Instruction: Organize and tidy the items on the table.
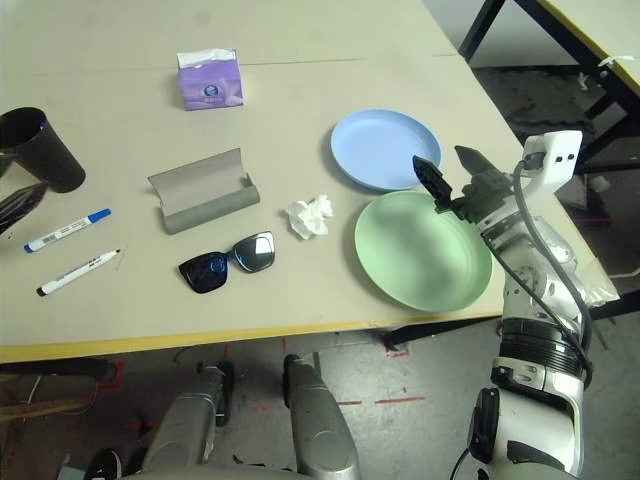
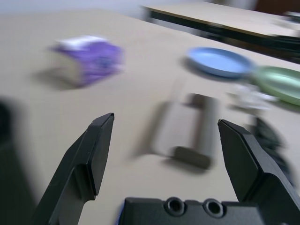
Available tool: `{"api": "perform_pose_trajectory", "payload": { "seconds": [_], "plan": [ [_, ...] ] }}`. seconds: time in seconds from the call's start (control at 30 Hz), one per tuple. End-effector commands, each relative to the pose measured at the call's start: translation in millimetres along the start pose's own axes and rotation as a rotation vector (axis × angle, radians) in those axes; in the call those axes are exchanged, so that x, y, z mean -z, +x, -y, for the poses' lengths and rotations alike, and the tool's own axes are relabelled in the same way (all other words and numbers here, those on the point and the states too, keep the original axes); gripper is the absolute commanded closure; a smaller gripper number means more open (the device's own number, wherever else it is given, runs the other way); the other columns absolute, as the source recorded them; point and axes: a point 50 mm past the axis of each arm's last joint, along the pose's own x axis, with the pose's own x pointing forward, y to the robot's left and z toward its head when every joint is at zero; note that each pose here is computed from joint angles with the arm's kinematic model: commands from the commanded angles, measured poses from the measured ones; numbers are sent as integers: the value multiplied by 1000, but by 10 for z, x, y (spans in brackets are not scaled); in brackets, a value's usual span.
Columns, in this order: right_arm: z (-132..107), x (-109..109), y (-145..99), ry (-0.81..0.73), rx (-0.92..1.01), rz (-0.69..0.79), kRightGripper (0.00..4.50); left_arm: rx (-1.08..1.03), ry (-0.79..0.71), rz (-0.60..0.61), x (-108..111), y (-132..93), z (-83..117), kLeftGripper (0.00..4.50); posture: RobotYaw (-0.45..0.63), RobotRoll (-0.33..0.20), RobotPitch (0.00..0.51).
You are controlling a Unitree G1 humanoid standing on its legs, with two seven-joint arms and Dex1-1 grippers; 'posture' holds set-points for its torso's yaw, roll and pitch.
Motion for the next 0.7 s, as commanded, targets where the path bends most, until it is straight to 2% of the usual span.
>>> {"api": "perform_pose_trajectory", "payload": {
  "seconds": [0.03,0.2,0.37,0.47,0.57,0.67,0.7],
  "plan": [
    [39,-34,-114,-18,20,4,27,174,-24,-75,97,49,69,0,-219,0,249],
    [67,-86,-280,5,64,-4,27,285,-31,-82,123,170,79,0,-281,0,258],
    [96,-330,-480,15,184,-93,27,269,-21,-50,101,255,12,0,-340,0,259],
    [70,-607,-642,-11,199,-205,27,262,-16,-49,120,260,-11,0,-381,0,259],
    [29,-910,-853,13,174,-383,27,255,-16,-47,146,278,-31,0,-415,0,265],
    [-23,-1044,-982,77,166,-556,27,259,-19,-50,196,312,-29,0,-431,0,271],
    [-78,-1045,-1047,99,157,-672,27,265,-24,-46,221,339,-23,0,-437,0,272]
  ]
}}
